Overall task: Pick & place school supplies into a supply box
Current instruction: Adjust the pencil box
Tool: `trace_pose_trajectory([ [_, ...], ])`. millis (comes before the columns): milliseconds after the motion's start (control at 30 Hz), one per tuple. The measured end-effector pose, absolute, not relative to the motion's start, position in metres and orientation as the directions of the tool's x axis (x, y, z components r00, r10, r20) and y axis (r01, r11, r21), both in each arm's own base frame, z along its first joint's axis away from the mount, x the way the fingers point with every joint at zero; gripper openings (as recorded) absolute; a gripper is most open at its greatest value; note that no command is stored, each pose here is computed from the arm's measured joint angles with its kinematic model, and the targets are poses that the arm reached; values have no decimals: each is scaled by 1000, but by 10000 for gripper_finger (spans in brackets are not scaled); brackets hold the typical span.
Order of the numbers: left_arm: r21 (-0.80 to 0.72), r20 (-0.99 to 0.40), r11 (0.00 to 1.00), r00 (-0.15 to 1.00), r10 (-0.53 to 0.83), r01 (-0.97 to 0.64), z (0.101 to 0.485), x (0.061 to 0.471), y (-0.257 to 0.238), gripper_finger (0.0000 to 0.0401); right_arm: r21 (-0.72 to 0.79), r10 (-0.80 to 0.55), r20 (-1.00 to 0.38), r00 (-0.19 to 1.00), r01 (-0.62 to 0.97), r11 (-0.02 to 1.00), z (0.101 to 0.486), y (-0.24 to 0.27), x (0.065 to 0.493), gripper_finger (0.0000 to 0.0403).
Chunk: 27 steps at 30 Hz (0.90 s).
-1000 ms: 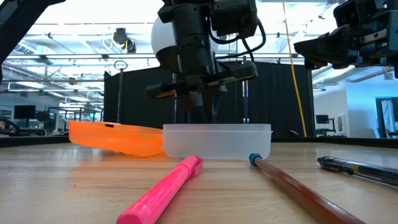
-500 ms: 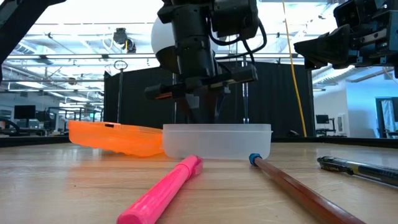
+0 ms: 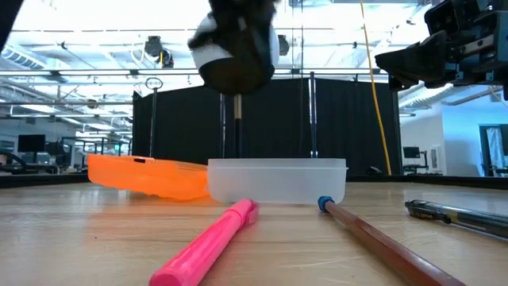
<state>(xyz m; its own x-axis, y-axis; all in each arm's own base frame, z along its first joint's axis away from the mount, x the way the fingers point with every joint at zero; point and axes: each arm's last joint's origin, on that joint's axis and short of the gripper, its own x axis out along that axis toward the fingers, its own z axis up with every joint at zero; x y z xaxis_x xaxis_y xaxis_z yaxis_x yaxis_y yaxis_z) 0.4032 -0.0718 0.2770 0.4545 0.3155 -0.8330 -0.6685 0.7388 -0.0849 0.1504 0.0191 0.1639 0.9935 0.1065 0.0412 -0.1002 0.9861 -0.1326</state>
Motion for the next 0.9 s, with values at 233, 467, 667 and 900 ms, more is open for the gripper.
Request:
trace_pose_trajectory([
  [233,-6,-762,737,481,434,-675,311,340,-58,8,-53,108,18,994,-107,993,162,19,150,0],
  [467,-44,-849,659,376,372,-751,246,274,-49,4,-29,104,-117,988,-108,994,149,19,150,0],
  [667,-228,-839,717,507,199,-659,217,259,-81,3,14,37,-223,974,-34,999,138,17,148,0],
  [900,-305,-819,800,571,57,-517,188,295,-113,2,-39,-144,-251,957,139,990,135,11,147,0],
])
